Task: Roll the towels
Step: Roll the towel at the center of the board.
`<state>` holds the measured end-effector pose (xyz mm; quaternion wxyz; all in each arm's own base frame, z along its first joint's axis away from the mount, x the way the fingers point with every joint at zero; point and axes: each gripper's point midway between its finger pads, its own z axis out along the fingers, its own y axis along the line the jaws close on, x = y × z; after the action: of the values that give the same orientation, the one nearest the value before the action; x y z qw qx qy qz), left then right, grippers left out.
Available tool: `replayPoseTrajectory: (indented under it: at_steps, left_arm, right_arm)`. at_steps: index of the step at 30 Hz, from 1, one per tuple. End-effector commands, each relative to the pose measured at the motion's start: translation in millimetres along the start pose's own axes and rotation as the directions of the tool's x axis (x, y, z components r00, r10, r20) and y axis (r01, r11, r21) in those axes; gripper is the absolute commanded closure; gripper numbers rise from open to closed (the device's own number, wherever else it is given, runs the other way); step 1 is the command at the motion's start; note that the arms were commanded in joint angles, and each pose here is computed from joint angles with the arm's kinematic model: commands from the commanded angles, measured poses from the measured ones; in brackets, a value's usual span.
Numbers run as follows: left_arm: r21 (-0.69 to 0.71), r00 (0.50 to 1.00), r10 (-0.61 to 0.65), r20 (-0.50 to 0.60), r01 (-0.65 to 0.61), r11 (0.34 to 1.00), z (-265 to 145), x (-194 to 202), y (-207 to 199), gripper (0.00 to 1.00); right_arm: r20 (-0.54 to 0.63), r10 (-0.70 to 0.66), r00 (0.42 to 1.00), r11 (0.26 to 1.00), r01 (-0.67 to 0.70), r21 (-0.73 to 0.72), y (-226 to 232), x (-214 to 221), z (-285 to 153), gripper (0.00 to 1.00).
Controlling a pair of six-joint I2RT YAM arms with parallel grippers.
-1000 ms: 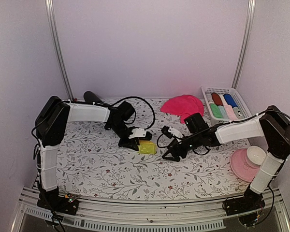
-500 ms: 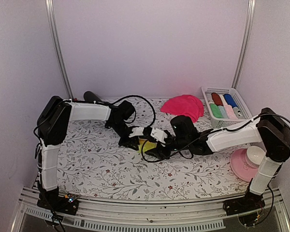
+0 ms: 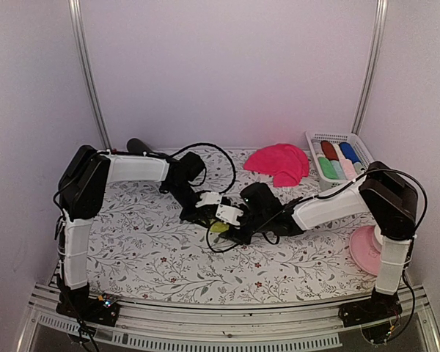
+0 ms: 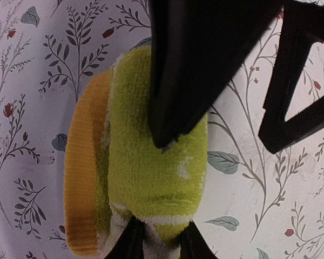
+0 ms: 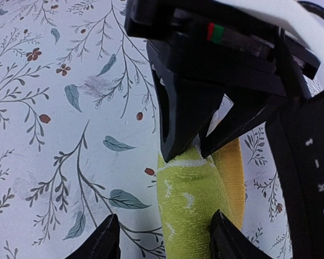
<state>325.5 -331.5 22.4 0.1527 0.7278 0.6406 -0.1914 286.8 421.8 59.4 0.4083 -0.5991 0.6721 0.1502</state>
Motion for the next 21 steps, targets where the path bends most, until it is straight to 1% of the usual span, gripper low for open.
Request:
replayPoseTrajectory:
  at_steps: [1, 5, 7, 9, 12, 16, 17, 18, 21]
  left_arm:
    - [0.099, 0.972, -0.096, -0.213, 0.119, 0.988, 35.2, 70.7, -24.6, 0.79]
    - [0.095, 0.972, -0.098, -0.213, 0.121, 0.988, 34.6, 71.3, -23.0, 0.79]
    - [0.090, 0.973, -0.100, -0.207, 0.121, 0.989, 32.8, 69.3, -21.3, 0.78]
    - [0.079, 0.975, -0.103, -0.195, 0.121, 0.989, 28.7, 66.2, -17.8, 0.75]
    - [0.049, 0.980, -0.109, -0.167, 0.119, 0.992, 18.8, 58.6, -8.9, 0.63]
    - [-0.010, 0.986, -0.109, -0.129, 0.108, 0.994, 4.0, 47.5, 1.7, 0.44]
    - [-0.032, 0.987, -0.107, -0.120, 0.104, 0.994, 0.0, 44.8, 4.7, 0.41]
    - [-0.068, 0.990, -0.100, -0.100, 0.094, 0.993, -6.2, 39.6, 10.2, 0.38]
    - [-0.153, 0.995, -0.090, -0.045, 0.082, 0.985, -20.3, 30.5, 20.5, 0.36]
  right_arm:
    - [-0.063, -0.011, 0.998, 0.998, 0.015, 0.065, -12.9, 9.2, 9.9, 0.44]
    - [-0.103, -0.014, 0.995, 0.999, 0.017, 0.033, -6.7, 20.4, 17.0, 0.46]
    - [-0.125, -0.012, 0.992, 1.000, 0.014, 0.012, -2.3, 25.7, 21.4, 0.51]
    - [-0.151, -0.003, 0.989, 1.000, 0.003, 0.000, -0.6, 32.7, 26.1, 0.55]
    - [-0.197, 0.011, 0.980, 1.000, -0.015, -0.019, 4.0, 45.4, 32.2, 0.55]
    - [-0.219, 0.034, 0.975, 0.998, -0.043, -0.039, 10.3, 52.8, 35.5, 0.56]
    - [-0.222, 0.040, 0.974, 0.998, -0.050, -0.041, 10.6, 54.4, 35.8, 0.56]
    - [-0.227, 0.047, 0.973, 0.997, -0.058, -0.043, 11.5, 55.8, 35.9, 0.58]
    - [-0.237, 0.066, 0.969, 0.995, -0.080, -0.051, 13.1, 59.5, 36.1, 0.60]
